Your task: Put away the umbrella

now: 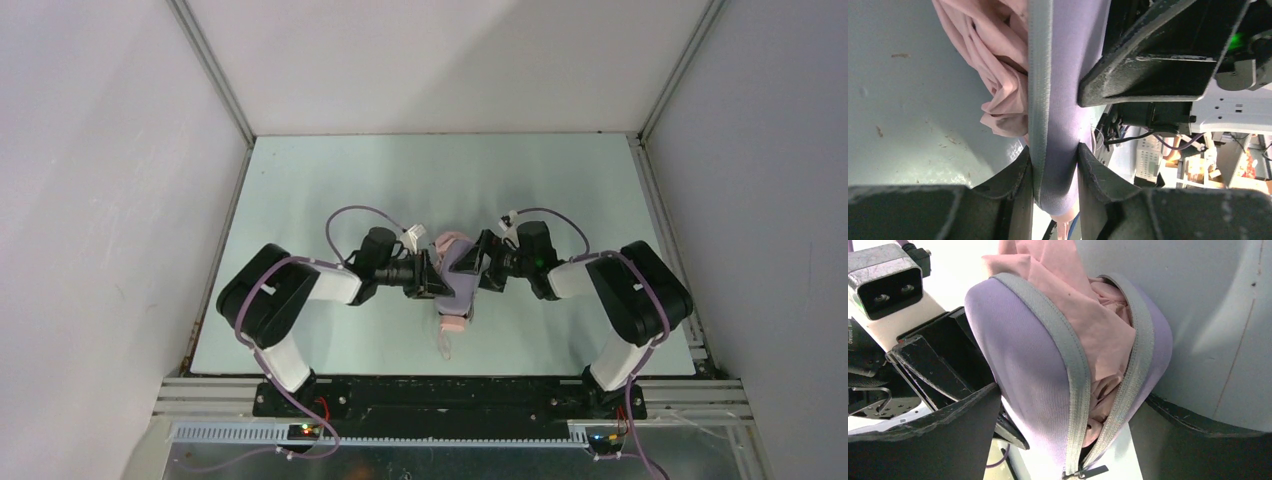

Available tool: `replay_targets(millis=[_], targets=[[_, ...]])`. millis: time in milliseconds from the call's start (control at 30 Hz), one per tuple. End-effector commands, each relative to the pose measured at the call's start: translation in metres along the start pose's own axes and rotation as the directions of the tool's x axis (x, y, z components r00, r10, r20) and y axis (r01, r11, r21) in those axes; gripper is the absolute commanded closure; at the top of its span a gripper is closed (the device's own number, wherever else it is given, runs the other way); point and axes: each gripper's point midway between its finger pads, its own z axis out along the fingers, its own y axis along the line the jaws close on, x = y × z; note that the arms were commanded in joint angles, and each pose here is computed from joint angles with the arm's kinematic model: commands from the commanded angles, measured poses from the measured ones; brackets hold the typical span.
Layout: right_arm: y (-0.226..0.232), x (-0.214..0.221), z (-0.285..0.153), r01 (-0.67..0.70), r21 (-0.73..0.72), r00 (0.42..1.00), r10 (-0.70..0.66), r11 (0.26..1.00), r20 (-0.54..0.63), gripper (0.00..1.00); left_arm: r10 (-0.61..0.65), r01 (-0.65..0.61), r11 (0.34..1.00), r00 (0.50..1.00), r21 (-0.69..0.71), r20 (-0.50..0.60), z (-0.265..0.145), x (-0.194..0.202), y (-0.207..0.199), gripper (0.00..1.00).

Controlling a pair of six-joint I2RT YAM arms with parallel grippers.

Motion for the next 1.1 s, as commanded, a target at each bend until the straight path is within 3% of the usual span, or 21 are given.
replay_targets(millis=[0, 233, 367, 533, 667, 767, 800, 867, 900, 967, 1067], targets=[[0.013, -0.003, 0.008, 0.013, -0.081, 1.0, -0.013, 0.997, -0.001, 0.11, 0.085, -0.09, 0.976, 0.996, 0.201, 0.035, -0.014, -0.013, -0.058, 0.85], [0.068, -0.006, -0.01, 0.06, -0.283, 0.998, -0.052, 0.957, 0.034, 0.53, 0.134, -0.135, 0.988, 0.991, 0.078, 0.023, -0.02, -0.009, -0.044, 0.79], [0.094, -0.004, -0.02, 0.092, -0.34, 0.995, -0.076, 0.936, 0.058, 0.63, 0.144, -0.146, 0.988, 0.989, 0.048, 0.045, -0.027, -0.008, -0.046, 0.62], [0.128, -0.001, -0.039, 0.142, -0.403, 0.988, -0.106, 0.904, 0.11, 0.65, 0.157, -0.158, 0.987, 0.98, 0.005, 0.121, -0.041, -0.012, -0.047, 0.2], [0.149, 0.006, -0.049, 0.179, -0.435, 0.982, -0.133, 0.883, 0.133, 0.64, 0.178, -0.184, 0.983, 0.97, 0.021, 0.163, -0.049, -0.016, -0.059, 0.06], [0.163, 0.01, -0.054, 0.205, -0.453, 0.976, -0.149, 0.867, 0.157, 0.64, 0.182, -0.197, 0.978, 0.967, 0.07, 0.179, -0.05, -0.017, -0.07, 0.03], [0.166, 0.014, -0.054, 0.212, -0.46, 0.975, -0.156, 0.862, 0.156, 0.63, 0.156, -0.173, 0.981, 0.972, 0.086, 0.178, -0.05, -0.017, -0.072, 0.03], [0.171, 0.017, -0.055, 0.219, -0.465, 0.974, -0.161, 0.858, 0.163, 0.61, 0.147, -0.174, 0.975, 0.972, 0.142, 0.184, -0.049, -0.018, -0.081, 0.19], [0.172, 0.016, -0.055, 0.221, -0.463, 0.973, -0.159, 0.859, 0.17, 0.6, 0.153, -0.183, 0.97, 0.971, 0.161, 0.183, -0.049, -0.018, -0.085, 0.37], [0.171, 0.016, -0.056, 0.224, -0.449, 0.971, -0.16, 0.865, 0.176, 0.54, 0.155, -0.184, 0.969, 0.972, 0.163, 0.177, -0.049, -0.017, -0.085, 0.59], [0.16, 0.012, -0.057, 0.244, -0.384, 0.963, -0.176, 0.89, 0.204, 0.29, 0.205, -0.227, 0.967, 0.963, 0.115, 0.176, -0.052, -0.017, -0.081, 0.78]])
